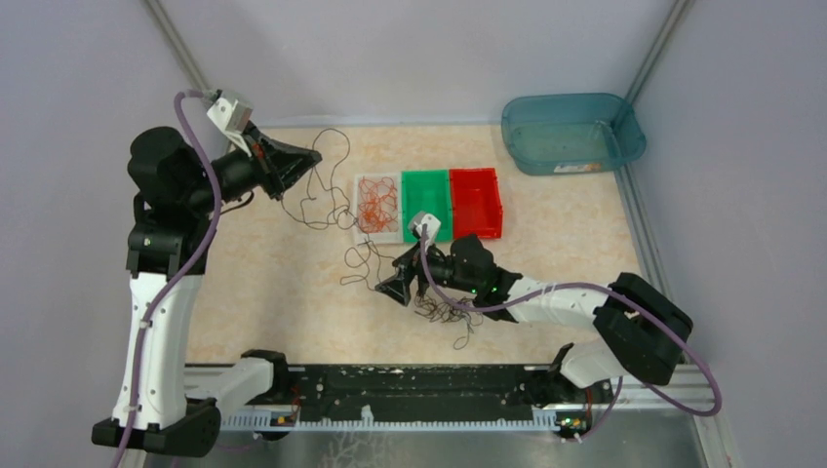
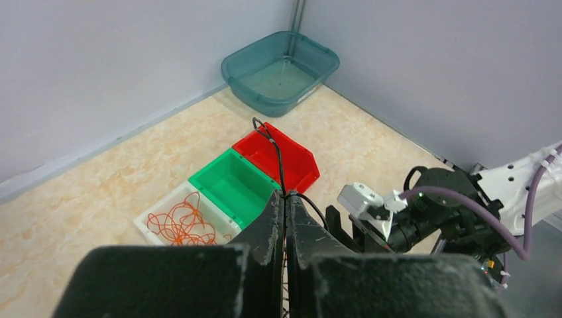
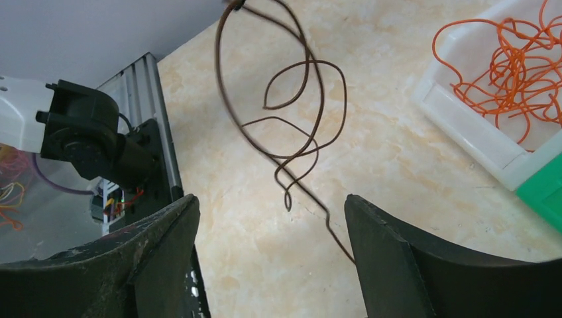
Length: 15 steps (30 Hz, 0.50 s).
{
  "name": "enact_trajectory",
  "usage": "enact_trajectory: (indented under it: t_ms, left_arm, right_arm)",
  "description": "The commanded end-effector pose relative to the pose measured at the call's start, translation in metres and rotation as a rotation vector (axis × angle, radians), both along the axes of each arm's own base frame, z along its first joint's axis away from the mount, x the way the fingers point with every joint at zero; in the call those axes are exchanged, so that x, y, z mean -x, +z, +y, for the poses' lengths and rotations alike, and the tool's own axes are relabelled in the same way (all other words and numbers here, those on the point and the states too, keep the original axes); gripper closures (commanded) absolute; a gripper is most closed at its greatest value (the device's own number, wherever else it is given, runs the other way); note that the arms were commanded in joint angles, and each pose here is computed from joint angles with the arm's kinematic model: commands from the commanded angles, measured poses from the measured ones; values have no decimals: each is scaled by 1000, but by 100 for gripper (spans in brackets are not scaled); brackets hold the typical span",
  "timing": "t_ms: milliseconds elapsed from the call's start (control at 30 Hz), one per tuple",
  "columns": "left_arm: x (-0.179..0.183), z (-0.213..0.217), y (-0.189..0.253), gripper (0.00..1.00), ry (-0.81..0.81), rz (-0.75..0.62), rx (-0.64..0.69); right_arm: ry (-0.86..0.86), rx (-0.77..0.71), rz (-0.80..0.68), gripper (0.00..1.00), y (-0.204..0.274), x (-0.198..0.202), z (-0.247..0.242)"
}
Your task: Untangle the cables
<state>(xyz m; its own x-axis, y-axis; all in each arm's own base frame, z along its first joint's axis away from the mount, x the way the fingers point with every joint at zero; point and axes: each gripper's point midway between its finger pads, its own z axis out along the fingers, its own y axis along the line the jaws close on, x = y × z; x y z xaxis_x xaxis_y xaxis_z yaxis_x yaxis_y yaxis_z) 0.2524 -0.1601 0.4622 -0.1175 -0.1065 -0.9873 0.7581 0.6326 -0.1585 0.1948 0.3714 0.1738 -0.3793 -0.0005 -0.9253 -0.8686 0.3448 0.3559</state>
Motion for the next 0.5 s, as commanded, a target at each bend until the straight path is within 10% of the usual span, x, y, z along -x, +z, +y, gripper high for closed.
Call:
enact_trajectory:
  t_ms: [0, 467]
  left_arm:
    - [-10, 6, -1, 100, 39, 21, -50]
    - [2, 8, 62, 100, 42, -224, -30]
  right_arm:
    - [-18, -37, -65, 20, 9, 1, 3]
    - [-119, -38, -49, 26, -18, -1, -20]
